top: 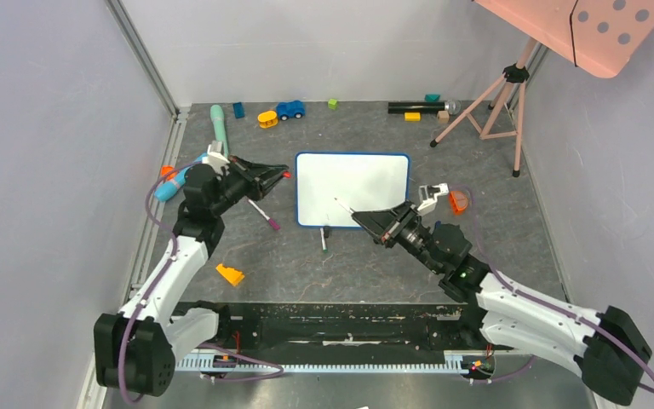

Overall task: Write a sentence on the whiteboard
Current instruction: Open the pen cap from the whiteboard marker, then place the pen cap at the center of the board.

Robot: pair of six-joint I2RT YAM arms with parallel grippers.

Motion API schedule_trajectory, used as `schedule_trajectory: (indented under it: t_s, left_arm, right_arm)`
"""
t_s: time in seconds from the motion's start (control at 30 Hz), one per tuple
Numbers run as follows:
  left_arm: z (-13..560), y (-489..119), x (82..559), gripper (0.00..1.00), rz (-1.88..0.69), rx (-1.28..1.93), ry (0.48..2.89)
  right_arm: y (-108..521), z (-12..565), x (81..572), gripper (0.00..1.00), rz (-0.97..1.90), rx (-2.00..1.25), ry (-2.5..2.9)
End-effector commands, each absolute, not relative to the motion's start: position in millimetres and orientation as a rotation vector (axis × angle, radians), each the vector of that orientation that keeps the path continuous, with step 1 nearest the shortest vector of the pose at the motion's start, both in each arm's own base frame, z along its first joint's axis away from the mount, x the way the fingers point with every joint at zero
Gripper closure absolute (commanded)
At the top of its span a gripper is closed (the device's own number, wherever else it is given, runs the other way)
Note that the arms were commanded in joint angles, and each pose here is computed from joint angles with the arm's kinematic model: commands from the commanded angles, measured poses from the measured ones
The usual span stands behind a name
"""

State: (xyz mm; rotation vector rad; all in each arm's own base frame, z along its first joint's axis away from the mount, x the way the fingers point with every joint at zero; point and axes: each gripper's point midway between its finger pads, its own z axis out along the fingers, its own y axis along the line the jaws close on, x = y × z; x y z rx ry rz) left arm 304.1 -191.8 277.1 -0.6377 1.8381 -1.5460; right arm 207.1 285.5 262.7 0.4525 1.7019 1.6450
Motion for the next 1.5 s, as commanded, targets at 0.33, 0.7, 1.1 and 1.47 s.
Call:
schedule_trajectory:
  t_s: [0.33,0.7,1.1,1.47]
  left_arm:
    - [117.1,-69.7,277.5,0.98,-0.500,-0.822,2.360]
    - [51.3,-52.1,248.1,0.98,-0.324,-0.979,2.464]
    - [43.3,-49.5,251.7,0.65,-0.260,-0.878,2.561]
    - [105.1,-73.3,260.7,0.09,-0.501,-0.774,2.439]
  right_arm:
    - [229.7,228.7,224.1,1.00,0.946,0.165,1.972]
    - [220.5,250.4,228.4,1.00,0.659,-0.198,2.048]
    - [210.3,217.7,216.0,1.00,0.659,-0.154,2.111]
    - [198.6,205.8,213.1,1.00,0.550,-0.120,2.230]
